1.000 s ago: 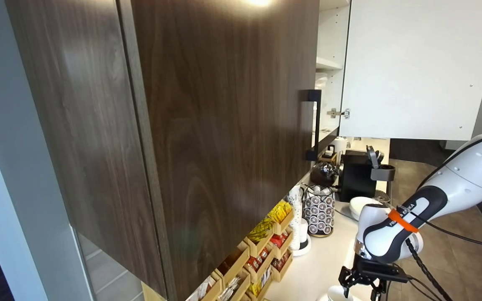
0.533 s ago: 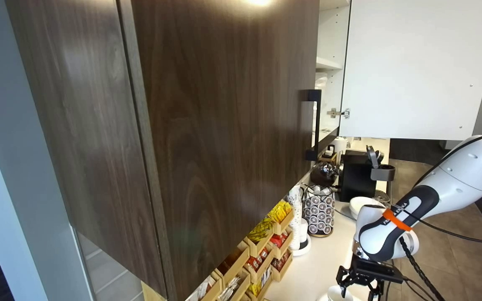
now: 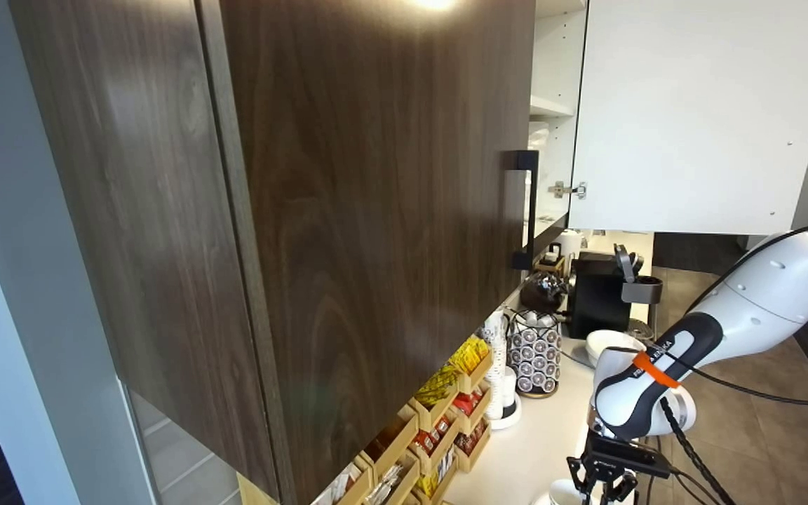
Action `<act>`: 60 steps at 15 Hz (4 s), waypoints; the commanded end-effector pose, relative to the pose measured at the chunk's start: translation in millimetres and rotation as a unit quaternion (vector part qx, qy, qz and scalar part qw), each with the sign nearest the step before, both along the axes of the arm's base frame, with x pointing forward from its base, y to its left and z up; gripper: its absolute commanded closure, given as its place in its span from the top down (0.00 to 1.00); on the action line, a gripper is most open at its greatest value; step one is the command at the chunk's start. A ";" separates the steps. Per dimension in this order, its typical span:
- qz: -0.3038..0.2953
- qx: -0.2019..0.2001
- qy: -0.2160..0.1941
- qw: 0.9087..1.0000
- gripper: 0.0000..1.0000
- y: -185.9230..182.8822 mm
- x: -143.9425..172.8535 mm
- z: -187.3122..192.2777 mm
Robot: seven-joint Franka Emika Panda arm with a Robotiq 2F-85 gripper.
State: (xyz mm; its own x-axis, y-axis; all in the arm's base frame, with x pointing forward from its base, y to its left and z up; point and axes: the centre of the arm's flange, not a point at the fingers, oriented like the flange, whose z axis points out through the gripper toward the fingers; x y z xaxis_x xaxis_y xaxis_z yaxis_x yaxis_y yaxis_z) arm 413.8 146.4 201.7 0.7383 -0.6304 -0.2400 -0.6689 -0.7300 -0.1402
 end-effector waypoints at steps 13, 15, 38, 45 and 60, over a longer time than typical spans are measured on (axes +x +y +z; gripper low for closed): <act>-0.020 0.010 0.000 1.000 0.00 -0.4 3.2 5.2; -0.019 0.009 -0.009 1.000 0.00 -0.2 3.6 14.8; -0.012 0.009 -0.002 1.000 0.24 10.1 25.4 -5.0; -0.012 0.008 0.007 1.000 0.00 10.3 25.7 -14.4; -0.029 -0.023 -0.028 0.999 0.01 -0.8 10.9 46.4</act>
State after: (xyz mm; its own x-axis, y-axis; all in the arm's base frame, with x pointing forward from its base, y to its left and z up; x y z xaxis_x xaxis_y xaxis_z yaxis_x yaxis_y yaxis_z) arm 442.1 156.4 237.4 0.7351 -0.6406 -0.2219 -0.6779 -0.6984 -0.2294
